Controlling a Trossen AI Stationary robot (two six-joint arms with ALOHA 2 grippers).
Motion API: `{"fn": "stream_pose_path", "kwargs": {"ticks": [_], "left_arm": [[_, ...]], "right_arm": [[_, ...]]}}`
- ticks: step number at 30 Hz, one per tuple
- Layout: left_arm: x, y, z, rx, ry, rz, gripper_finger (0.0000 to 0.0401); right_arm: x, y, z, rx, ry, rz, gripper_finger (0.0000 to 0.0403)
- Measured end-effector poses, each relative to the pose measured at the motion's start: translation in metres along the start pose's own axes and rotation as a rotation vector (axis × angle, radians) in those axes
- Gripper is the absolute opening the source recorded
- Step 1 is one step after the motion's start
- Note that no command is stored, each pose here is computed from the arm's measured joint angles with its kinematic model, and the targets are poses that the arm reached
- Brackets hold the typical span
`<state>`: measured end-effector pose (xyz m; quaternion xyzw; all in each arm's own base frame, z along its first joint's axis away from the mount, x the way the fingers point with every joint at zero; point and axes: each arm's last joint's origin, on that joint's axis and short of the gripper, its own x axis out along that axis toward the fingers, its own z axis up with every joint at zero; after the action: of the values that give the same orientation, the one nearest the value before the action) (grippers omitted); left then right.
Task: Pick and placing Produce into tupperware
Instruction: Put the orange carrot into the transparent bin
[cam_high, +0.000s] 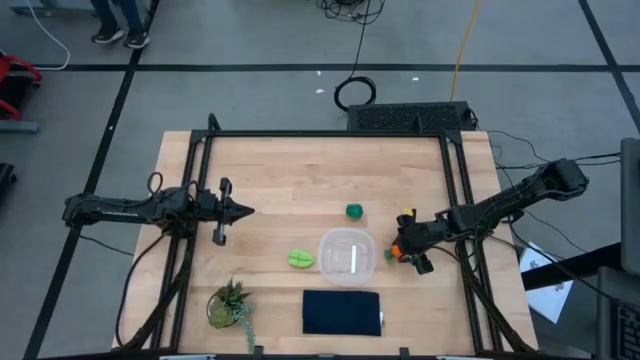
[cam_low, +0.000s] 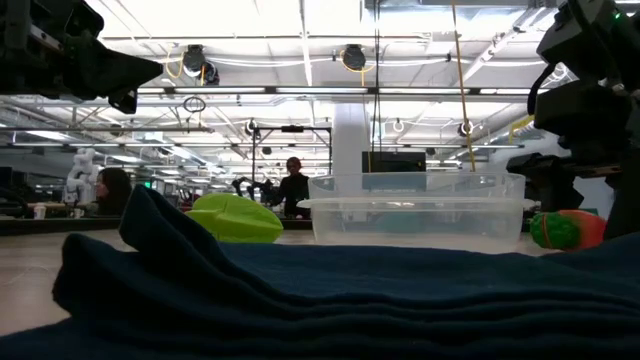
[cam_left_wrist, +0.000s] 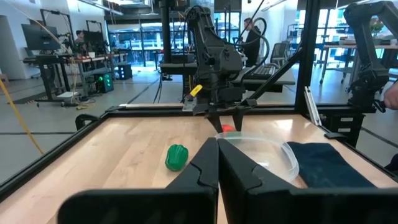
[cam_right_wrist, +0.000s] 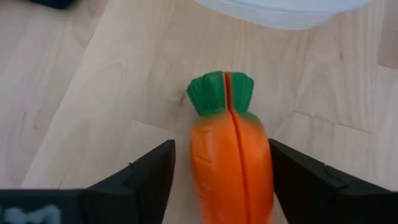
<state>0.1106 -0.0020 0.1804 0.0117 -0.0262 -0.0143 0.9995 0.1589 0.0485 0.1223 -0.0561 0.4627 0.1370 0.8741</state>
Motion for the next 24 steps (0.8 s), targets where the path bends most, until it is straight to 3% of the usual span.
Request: {"fn": "stream_pose_path", "kwargs": {"ticks": [10,24], "left_arm": [[0.0,0.0,0.0,-0.001,0.0,0.0,0.0001],[0.0,0.0,0.0002,-0.001,-0.002,0.0,0.0001]], "right_arm": [[-0.0001,0.0,0.0007,0.009,-0.007,-0.001,0.015],[-0.0003,0.0,0.0068,0.052,-0.071,0.002,0.0153]]}}
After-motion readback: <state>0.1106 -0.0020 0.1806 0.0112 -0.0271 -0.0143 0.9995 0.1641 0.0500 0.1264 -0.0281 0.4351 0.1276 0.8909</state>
